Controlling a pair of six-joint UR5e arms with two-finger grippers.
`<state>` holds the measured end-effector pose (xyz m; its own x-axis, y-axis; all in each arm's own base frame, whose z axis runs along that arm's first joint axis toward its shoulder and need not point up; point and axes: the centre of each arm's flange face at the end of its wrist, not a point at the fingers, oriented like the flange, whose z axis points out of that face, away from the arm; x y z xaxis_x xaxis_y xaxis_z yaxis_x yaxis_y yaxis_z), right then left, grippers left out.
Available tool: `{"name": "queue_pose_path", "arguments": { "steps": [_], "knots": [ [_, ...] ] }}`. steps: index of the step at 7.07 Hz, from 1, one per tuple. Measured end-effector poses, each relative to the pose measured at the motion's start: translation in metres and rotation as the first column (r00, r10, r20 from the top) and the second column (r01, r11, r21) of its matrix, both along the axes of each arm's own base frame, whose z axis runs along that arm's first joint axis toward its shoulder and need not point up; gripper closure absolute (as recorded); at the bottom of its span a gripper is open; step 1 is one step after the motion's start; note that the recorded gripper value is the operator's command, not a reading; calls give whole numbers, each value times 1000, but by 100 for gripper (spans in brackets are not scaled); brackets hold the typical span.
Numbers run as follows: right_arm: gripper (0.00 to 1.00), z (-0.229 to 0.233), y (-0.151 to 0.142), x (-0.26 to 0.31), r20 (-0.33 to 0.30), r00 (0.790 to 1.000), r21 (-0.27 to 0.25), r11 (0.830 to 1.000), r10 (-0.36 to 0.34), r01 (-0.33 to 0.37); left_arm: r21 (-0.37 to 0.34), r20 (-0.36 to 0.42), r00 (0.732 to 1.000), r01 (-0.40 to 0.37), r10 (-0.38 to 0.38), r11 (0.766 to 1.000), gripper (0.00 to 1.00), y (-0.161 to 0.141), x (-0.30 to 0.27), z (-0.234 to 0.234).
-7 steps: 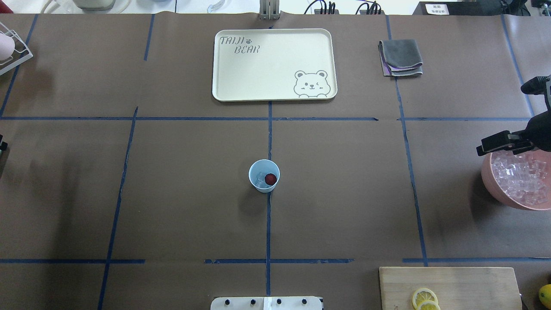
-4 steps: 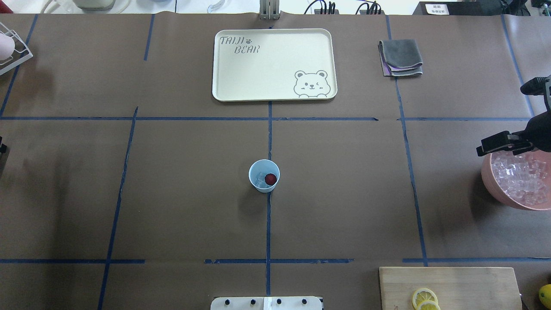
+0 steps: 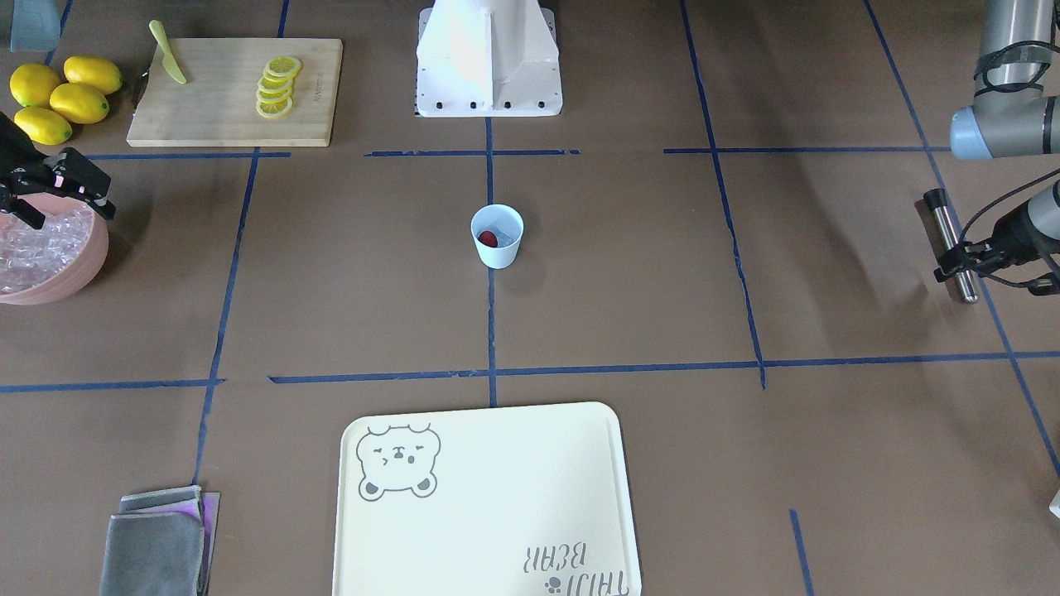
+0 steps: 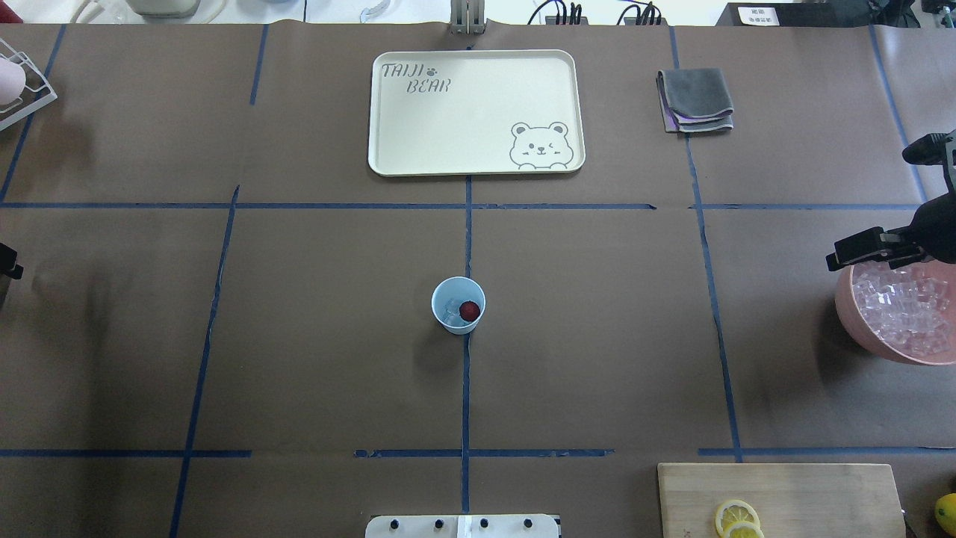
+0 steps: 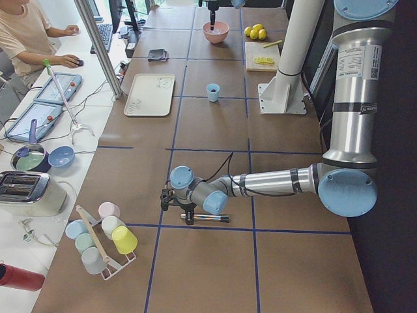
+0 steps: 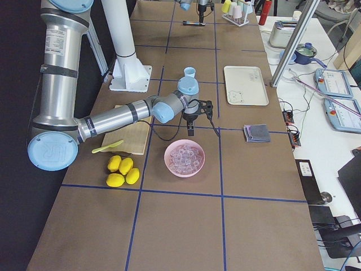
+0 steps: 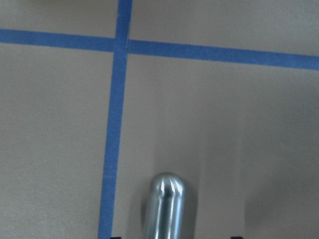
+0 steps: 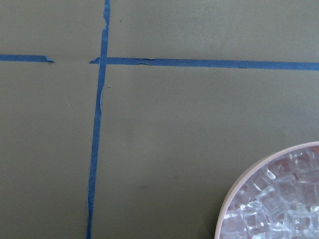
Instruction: Mash ice and strawberries in cup
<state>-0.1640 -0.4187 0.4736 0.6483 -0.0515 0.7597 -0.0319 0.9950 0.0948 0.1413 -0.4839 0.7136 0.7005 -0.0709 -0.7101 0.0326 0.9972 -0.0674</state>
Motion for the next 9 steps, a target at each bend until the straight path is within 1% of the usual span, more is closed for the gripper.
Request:
{"name": "queue_pose_path", "arguments": {
  "steps": [2,5,6,7,8,9],
  "knots": [
    [0,-1,0,0,2,1000,1,1000,0,0,4,0,1000,-14,14,1000,100,1,5,0],
    [0,-3,1,0,5,1000,3,1000,0,0,21,-10,1000,-20,21,1000,100,-2,7,-8],
    [0,-4,1,1,6,1000,4,1000,0,0,48,-27,999,-21,22,999,100,-7,10,-26],
    [0,-4,1,1,6,1000,5,1000,1,-1,102,-67,997,-22,29,994,100,-14,15,-66],
    [0,-5,0,1,6,1000,6,1000,1,-1,175,-122,991,-28,50,984,100,-21,22,-119],
    [0,-5,0,0,6,1000,8,1000,1,-1,268,-170,982,-35,83,963,100,-28,35,-179]
  ]
}}
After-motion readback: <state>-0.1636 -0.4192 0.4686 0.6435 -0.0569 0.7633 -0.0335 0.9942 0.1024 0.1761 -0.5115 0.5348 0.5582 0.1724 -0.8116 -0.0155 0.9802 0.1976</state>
